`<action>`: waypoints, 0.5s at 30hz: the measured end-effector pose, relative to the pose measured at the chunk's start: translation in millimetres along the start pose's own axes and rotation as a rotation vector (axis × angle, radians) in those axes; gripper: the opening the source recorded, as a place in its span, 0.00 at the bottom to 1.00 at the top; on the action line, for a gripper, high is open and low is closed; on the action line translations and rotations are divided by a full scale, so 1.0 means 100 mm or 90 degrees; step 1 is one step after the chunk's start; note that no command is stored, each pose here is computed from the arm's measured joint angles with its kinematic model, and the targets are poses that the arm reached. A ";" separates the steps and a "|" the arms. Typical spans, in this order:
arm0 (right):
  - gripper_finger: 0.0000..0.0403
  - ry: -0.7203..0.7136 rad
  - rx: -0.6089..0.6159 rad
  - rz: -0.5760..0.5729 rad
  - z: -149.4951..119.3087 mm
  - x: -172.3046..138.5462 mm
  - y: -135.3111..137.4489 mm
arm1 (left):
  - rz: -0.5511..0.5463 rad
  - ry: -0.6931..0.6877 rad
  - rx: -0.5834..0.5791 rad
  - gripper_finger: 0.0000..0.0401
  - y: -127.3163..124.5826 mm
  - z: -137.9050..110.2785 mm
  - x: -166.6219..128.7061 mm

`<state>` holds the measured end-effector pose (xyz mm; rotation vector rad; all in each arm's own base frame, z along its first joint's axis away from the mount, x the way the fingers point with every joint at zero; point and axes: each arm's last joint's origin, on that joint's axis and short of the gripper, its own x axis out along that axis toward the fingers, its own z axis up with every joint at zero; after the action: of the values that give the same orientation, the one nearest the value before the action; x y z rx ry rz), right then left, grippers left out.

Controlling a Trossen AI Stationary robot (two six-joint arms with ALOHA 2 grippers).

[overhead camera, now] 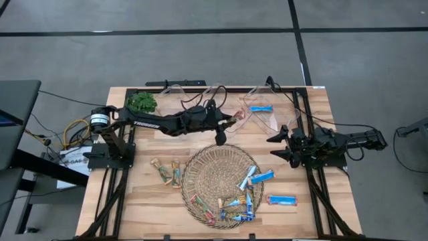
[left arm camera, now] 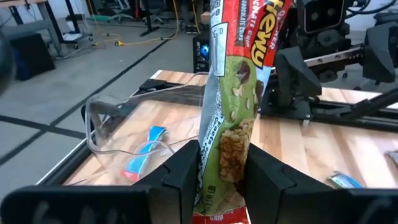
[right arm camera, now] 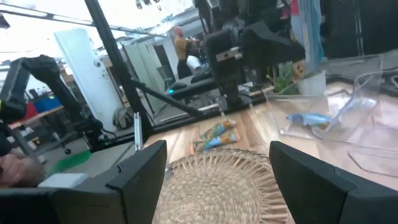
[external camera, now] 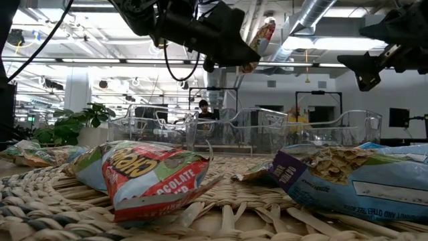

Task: Pick and place Granola Bars by type
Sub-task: Put the red granola bar into the right transparent bin

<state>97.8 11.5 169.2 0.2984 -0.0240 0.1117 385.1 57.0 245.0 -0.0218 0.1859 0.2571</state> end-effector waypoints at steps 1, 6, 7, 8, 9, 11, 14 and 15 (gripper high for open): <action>0.69 0.001 0.011 0.002 0.00 0.00 0.00 | 0.000 -0.003 -0.004 0.25 0.00 0.00 0.00; 0.69 -0.090 0.081 -0.087 0.10 -0.01 -0.03 | -0.010 -0.031 -0.037 0.25 0.00 0.05 0.00; 0.69 -0.116 0.076 -0.116 0.12 -0.01 -0.04 | -0.018 -0.042 -0.046 0.25 -0.01 0.06 0.00; 0.69 -0.131 0.060 -0.140 0.14 -0.02 -0.05 | -0.029 -0.052 -0.054 0.25 -0.01 0.08 0.00; 0.69 -0.130 0.035 -0.160 0.15 -0.02 -0.06 | -0.042 -0.064 -0.058 0.25 -0.02 0.10 -0.01; 0.69 -0.123 -0.009 -0.182 0.17 -0.02 -0.08 | -0.061 -0.087 -0.067 0.25 -0.03 0.14 -0.01; 0.69 -0.149 -0.050 -0.198 0.26 0.00 -0.08 | -0.077 -0.092 -0.085 0.25 -0.05 0.17 -0.01; 0.69 -0.157 -0.066 -0.204 0.29 0.00 -0.09 | -0.082 -0.089 -0.092 0.25 -0.05 0.18 -0.01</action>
<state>98.8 -5.1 194.2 0.2078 -0.2249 -0.2445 389.1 53.0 263.1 -0.1582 0.0256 0.1417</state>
